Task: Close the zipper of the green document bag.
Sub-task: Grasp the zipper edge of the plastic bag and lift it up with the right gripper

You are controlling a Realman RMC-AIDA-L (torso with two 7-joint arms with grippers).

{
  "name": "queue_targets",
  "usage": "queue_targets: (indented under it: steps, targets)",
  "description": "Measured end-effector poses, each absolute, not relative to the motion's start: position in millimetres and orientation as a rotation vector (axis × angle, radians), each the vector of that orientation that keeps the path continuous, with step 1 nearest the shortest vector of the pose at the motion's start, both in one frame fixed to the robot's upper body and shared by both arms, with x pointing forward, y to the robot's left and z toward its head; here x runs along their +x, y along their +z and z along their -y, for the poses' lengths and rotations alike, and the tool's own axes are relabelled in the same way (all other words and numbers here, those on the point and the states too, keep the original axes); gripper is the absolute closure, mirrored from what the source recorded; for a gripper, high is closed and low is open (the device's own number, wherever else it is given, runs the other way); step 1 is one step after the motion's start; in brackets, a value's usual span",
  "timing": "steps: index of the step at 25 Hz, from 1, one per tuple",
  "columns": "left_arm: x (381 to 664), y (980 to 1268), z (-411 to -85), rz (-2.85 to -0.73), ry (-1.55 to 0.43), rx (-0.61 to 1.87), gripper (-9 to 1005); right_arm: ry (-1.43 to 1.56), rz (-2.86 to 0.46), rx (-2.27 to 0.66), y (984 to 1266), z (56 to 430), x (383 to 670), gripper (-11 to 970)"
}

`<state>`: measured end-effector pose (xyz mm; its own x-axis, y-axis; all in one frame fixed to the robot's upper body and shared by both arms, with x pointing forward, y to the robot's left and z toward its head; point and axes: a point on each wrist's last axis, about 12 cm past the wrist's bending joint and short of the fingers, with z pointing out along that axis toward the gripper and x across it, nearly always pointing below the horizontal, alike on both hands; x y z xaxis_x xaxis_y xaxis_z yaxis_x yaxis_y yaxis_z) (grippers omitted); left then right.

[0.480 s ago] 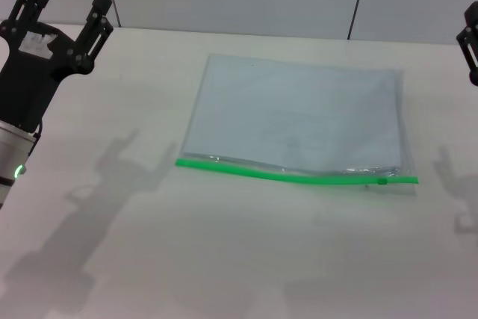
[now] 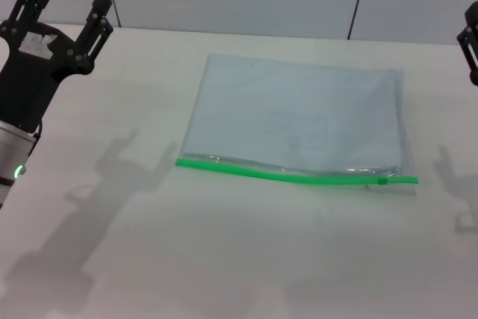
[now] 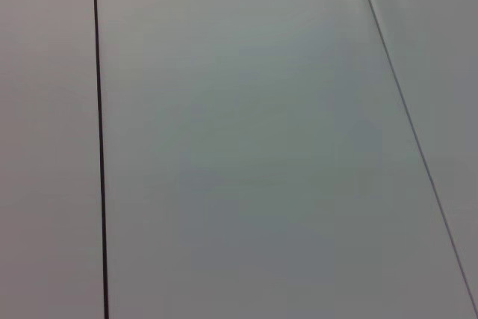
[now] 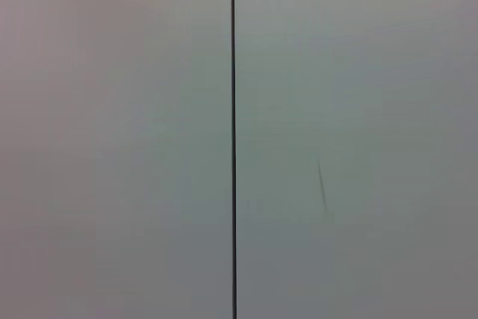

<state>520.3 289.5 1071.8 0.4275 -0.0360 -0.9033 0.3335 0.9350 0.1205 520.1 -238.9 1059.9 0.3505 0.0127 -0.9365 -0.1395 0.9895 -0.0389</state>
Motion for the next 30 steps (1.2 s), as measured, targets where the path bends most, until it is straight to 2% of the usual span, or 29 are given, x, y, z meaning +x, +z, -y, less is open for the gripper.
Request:
queue_targets:
  steps: [8, 15, 22, 30]
  targets:
    - [521, 1072, -290, -1.11, -0.234, 0.302, 267, 0.022, -1.216, -0.217, 1058, 238, 523, 139]
    - [521, 1072, -290, -1.11, -0.234, 0.303, 267, -0.254, -1.246, -0.475, 1047, 232, 524, 148]
    - [522, 1073, -290, -1.11, -0.23, 0.297, 267, -0.62, -1.256, -0.796, 1026, 239, 511, 157]
    - [522, 1073, -292, -1.11, -0.222, 0.29, 267, -0.861, -1.224, -1.073, 1009, 245, 498, 168]
